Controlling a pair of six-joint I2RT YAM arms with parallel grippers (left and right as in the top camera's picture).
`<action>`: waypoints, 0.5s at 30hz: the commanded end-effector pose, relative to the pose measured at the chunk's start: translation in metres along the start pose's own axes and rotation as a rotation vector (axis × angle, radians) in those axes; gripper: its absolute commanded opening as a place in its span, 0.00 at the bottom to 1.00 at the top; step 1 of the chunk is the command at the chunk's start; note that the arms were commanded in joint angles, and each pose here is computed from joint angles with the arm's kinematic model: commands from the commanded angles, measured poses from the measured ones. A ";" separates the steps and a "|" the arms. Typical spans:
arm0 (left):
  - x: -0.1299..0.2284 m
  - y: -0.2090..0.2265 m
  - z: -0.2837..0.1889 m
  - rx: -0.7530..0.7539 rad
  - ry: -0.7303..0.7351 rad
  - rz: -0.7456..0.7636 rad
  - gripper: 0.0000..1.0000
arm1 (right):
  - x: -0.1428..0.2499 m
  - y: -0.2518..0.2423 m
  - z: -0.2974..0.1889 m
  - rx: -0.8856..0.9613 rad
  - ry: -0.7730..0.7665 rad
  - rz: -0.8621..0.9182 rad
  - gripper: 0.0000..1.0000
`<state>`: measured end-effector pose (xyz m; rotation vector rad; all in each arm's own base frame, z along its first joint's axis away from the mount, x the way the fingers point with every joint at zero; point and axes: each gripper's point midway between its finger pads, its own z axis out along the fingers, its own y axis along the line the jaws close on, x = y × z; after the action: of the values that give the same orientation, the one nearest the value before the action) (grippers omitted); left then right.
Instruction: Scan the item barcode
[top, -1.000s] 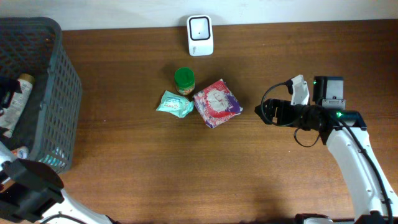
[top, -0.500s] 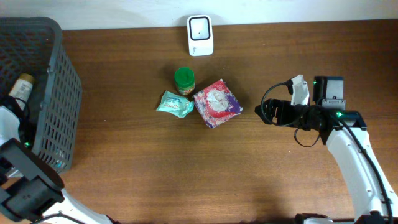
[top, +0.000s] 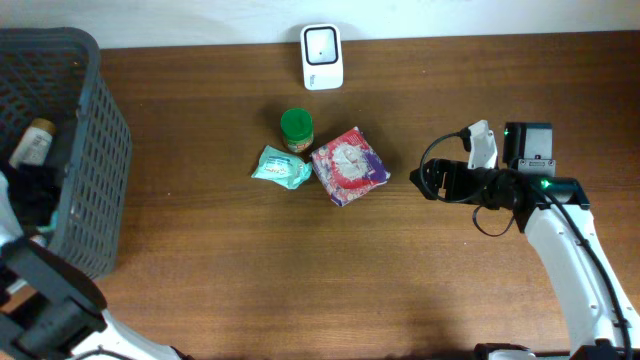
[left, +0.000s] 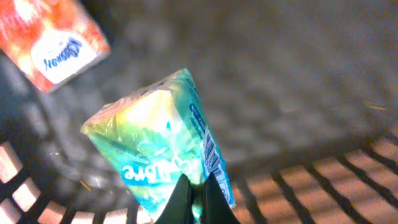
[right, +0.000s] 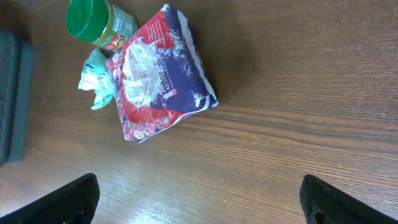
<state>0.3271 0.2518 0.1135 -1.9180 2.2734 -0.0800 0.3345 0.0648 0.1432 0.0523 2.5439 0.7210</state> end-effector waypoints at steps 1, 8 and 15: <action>-0.043 -0.062 -0.183 0.377 -0.363 0.130 0.00 | -0.003 0.003 -0.001 0.001 -0.007 -0.022 0.98; 0.119 -0.129 -0.333 0.738 -0.520 0.829 0.00 | -0.003 0.003 -0.001 0.001 -0.007 -0.022 0.98; 0.281 -0.153 -0.191 0.411 -0.178 1.433 0.00 | -0.003 0.003 -0.001 0.001 -0.007 -0.022 0.98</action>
<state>0.3969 -0.0495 0.3469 -0.0392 2.4708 -0.2792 0.3345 0.0648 0.1432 0.0519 2.5439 0.7208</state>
